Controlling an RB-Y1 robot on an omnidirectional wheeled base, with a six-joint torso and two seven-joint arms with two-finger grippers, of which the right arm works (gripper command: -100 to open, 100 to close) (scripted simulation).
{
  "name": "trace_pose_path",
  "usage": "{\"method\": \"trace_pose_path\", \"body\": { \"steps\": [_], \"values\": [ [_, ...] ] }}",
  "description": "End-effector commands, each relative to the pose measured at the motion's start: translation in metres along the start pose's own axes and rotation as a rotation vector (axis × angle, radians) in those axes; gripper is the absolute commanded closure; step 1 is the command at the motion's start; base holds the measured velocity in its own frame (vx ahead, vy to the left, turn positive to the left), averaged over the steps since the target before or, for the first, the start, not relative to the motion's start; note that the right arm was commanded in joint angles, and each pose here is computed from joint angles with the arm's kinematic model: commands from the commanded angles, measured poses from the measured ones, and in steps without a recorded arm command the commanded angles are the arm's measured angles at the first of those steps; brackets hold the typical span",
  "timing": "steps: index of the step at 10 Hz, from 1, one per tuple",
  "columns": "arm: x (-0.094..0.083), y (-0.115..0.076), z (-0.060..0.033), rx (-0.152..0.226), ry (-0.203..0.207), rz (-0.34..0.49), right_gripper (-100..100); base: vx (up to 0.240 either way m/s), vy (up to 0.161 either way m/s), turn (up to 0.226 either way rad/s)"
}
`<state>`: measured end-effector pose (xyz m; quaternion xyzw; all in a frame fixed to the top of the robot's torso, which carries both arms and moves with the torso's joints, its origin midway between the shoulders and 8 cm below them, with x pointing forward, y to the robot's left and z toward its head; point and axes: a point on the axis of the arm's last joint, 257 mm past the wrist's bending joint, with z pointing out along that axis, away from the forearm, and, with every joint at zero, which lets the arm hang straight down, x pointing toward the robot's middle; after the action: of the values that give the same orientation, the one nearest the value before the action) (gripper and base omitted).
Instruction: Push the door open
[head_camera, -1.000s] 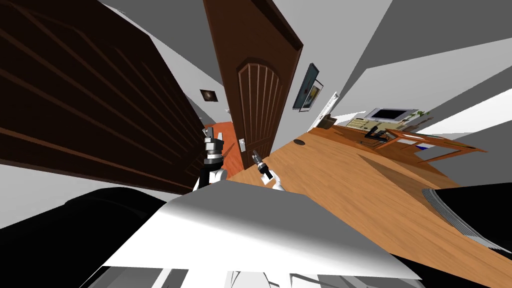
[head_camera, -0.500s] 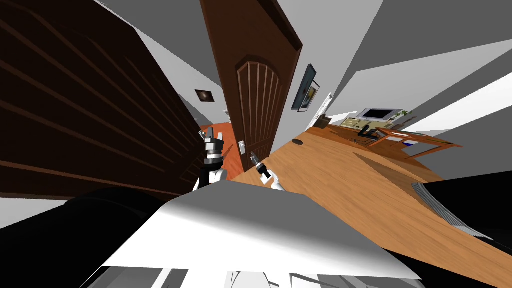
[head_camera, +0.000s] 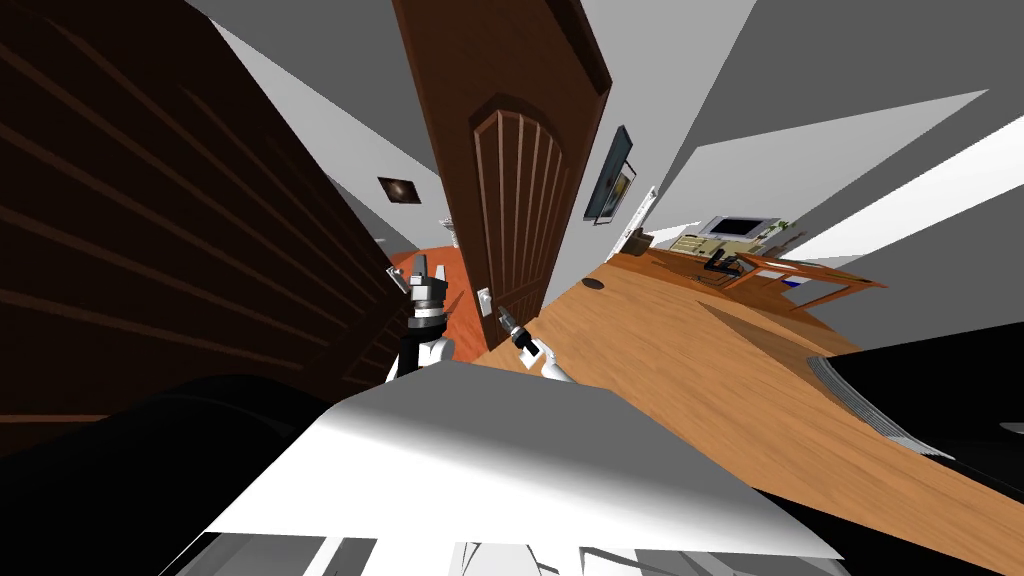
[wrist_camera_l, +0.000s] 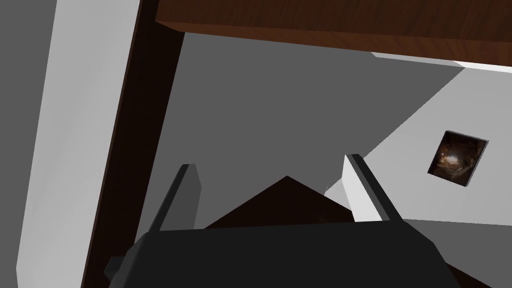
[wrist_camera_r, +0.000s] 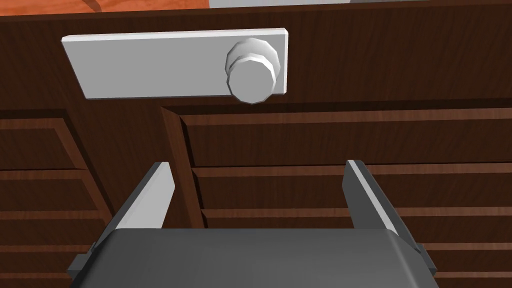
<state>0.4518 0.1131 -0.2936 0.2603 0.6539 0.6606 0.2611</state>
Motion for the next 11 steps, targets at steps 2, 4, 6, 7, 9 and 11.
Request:
{"method": "trace_pose_path", "body": {
  "steps": [2,4,6,7,9,11],
  "values": [
    [-0.0027,-0.0016,0.0005,0.005,-0.006,-0.003,-100,0.083,0.068,0.015],
    [-0.0053,-0.0026,0.0013,0.008,-0.012,-0.004,-100,0.126,0.126,0.036],
    [-0.0073,-0.0031,0.0027,0.009,-0.019,-0.005,-100,0.135,0.166,0.030],
    [-0.0077,-0.0032,0.0033,0.010,-0.021,-0.004,-100,0.132,0.137,0.026],
    [-0.0081,-0.0029,0.0056,0.010,-0.027,-0.002,-100,0.132,0.137,0.034],
    [-0.0078,-0.0030,0.0049,0.010,-0.025,-0.002,100,0.030,0.024,-0.002]
  ]
}}
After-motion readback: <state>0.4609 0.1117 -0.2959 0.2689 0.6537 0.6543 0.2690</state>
